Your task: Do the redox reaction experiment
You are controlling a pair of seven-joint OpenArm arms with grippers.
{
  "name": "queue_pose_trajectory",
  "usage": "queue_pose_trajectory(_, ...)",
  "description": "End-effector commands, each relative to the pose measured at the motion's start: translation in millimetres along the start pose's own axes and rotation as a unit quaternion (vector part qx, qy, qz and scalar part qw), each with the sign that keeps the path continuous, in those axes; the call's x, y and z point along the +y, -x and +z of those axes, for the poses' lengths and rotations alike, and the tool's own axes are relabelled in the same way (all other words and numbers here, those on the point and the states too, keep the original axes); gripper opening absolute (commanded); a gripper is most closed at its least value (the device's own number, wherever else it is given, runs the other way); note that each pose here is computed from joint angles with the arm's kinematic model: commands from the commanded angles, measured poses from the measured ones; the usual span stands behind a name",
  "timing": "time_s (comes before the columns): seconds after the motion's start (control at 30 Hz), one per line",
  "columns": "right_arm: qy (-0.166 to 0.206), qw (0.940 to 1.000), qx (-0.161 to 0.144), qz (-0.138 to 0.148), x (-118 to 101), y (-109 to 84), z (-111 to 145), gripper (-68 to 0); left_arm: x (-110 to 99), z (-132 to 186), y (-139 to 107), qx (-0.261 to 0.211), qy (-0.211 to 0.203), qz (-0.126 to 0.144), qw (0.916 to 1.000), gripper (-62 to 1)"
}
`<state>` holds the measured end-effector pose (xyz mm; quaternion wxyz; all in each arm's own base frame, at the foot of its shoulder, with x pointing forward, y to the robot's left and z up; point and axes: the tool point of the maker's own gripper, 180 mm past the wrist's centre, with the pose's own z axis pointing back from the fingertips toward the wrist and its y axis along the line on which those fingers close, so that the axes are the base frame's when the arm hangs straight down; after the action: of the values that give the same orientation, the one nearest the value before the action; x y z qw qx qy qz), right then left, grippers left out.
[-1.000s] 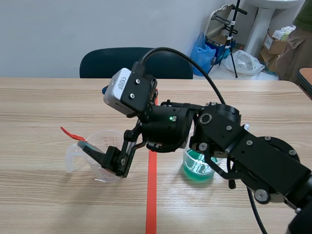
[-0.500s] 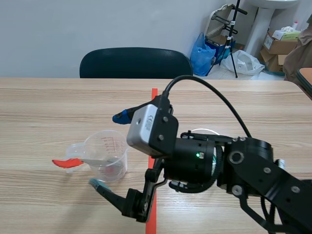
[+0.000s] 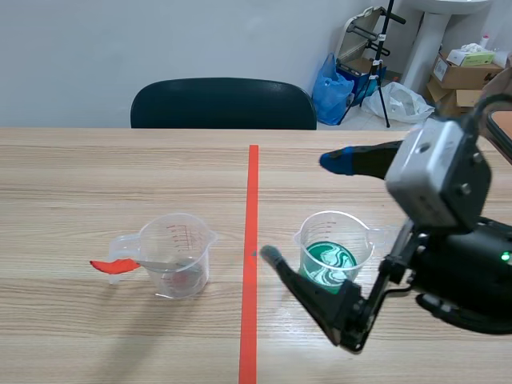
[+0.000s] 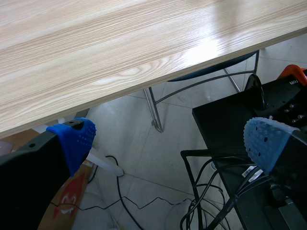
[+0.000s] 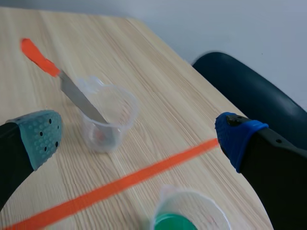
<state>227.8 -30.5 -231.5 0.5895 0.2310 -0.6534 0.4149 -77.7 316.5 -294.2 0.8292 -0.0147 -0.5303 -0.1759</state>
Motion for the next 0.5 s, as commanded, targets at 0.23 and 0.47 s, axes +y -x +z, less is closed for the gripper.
queue_pose_trajectory(0.23, 0.073, 0.9967, 0.030, -0.016, -34, -21.8, 27, 0.4, 0, -11, -11, -0.053, -0.036, -0.004, 0.9979, 1.4)
queue_pose_trajectory(0.47, 0.104, 0.9942, 0.028, -0.010, -42, -38.9, 45, 0.4, 11, -29, -28, -0.113, -0.101, -0.058, 0.9867, 1.4)
